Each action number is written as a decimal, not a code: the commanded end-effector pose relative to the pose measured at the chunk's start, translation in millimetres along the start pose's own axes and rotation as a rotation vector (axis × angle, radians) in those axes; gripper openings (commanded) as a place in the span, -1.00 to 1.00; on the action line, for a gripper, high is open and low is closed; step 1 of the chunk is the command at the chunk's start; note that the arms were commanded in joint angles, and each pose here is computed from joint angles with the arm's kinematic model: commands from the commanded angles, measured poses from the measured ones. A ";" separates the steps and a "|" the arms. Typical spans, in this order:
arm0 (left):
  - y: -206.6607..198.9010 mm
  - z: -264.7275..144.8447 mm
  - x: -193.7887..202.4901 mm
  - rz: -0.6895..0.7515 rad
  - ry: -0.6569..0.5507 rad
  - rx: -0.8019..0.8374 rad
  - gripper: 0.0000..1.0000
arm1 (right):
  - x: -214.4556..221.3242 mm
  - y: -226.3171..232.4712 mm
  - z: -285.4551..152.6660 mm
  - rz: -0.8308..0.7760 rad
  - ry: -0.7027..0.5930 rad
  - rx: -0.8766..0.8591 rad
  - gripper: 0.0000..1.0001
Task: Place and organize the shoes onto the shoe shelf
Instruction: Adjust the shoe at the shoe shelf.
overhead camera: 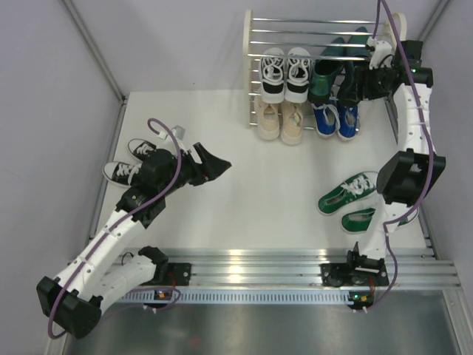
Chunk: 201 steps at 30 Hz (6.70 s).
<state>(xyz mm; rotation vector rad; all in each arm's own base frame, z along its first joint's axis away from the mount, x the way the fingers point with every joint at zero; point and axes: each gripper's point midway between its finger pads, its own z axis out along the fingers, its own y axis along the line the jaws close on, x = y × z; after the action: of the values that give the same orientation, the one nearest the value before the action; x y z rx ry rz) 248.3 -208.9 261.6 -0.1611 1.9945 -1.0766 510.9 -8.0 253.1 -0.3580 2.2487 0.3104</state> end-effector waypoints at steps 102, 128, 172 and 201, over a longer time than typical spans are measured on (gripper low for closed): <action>-52.4 296.0 -182.8 0.335 -0.389 -0.207 -1.00 | 62.7 43.0 -182.5 0.108 -0.439 -0.269 0.99; -62.8 252.0 -224.8 0.433 -0.685 -0.376 -1.00 | 70.8 38.4 -176.6 0.125 -0.416 -0.248 0.99; -144.0 268.6 -162.7 0.069 -0.338 0.042 0.06 | 77.3 40.5 -177.6 0.083 -0.393 -0.234 0.98; -85.7 340.1 -123.2 0.035 -0.307 -0.075 0.14 | 82.9 43.1 -175.3 0.094 -0.388 -0.241 0.99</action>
<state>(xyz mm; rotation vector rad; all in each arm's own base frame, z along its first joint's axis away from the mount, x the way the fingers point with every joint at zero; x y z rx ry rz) 544.5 -416.9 296.7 -0.3041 1.8047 -0.8918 327.2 -46.0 291.6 -0.2229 1.9029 0.6780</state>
